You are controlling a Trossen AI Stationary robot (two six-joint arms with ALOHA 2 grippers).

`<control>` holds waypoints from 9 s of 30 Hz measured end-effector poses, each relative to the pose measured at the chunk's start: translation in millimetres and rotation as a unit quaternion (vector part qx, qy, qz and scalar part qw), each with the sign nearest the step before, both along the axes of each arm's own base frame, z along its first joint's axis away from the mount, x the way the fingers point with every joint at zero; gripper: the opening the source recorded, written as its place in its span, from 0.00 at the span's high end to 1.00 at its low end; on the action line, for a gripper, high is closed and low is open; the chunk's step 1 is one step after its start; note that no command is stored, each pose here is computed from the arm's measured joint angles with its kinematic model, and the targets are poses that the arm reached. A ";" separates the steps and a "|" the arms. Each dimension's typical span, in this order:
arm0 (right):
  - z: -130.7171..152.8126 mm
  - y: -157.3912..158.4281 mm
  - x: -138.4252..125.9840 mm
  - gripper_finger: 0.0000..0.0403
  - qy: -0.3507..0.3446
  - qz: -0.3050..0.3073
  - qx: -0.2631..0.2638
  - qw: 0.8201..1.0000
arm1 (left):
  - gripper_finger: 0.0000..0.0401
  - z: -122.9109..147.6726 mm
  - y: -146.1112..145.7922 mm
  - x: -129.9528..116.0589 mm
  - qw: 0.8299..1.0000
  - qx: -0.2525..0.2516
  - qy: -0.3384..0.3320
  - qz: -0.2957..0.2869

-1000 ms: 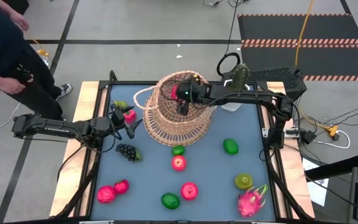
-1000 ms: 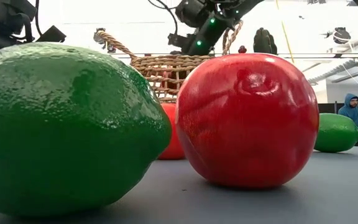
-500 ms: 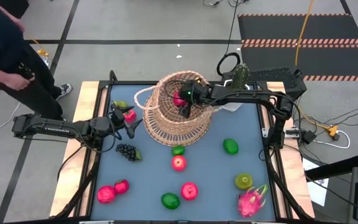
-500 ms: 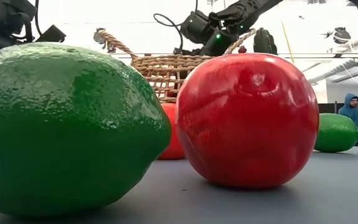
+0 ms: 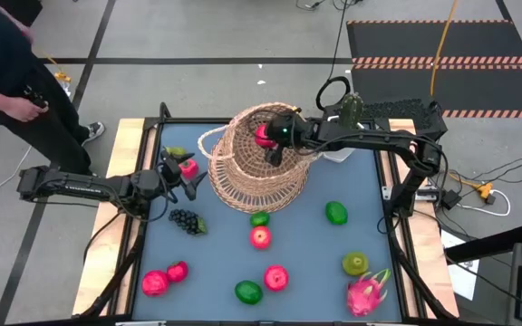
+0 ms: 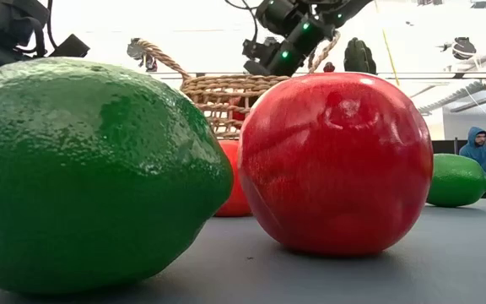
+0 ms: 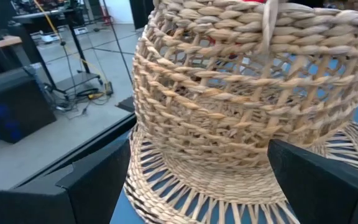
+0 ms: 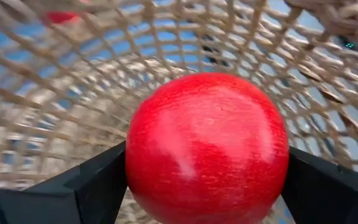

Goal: Build produce basket
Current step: Put the apple into the basket, then put the top right lime into the basket, then put the bottom pear into the basket

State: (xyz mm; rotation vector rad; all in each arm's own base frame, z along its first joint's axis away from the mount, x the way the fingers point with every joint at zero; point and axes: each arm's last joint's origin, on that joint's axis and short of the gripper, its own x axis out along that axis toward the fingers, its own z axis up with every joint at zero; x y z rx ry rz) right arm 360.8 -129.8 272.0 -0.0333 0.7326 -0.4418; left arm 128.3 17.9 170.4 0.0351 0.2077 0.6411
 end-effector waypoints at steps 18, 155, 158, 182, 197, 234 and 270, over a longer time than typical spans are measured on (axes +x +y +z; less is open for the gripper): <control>-10.5 0.7 9.4 0.11 -0.091 0.044 0.008 0.995 | 0.05 10.8 -0.8 2.3 0.997 -0.023 -0.076 -0.013; 65.9 212.8 -37.3 0.28 -0.281 0.018 0.046 0.958 | 0.05 16.2 -8.7 4.2 0.970 -0.152 -0.182 -0.046; 65.9 181.5 -27.7 0.28 -0.287 -0.042 0.007 0.957 | 0.05 16.2 -8.2 4.0 0.973 -0.141 -0.178 -0.037; -3.7 47.9 48.6 0.28 -0.114 -0.122 0.013 0.986 | 0.05 23.2 -1.3 2.8 0.982 -0.070 -0.177 -0.007; -33.3 23.6 36.2 0.18 -0.065 -0.168 0.032 0.983 | 0.05 26.6 -1.1 2.6 0.984 -0.036 -0.171 -0.010; -5.9 47.0 28.8 0.06 -0.130 -0.149 -0.027 0.980 | 0.05 24.5 -1.1 2.7 0.987 -0.029 -0.155 -0.011; 22.7 263.8 -71.6 0.06 -0.024 -0.024 0.067 0.997 | 0.05 25.9 -4.1 4.5 0.979 -0.067 -0.180 -0.068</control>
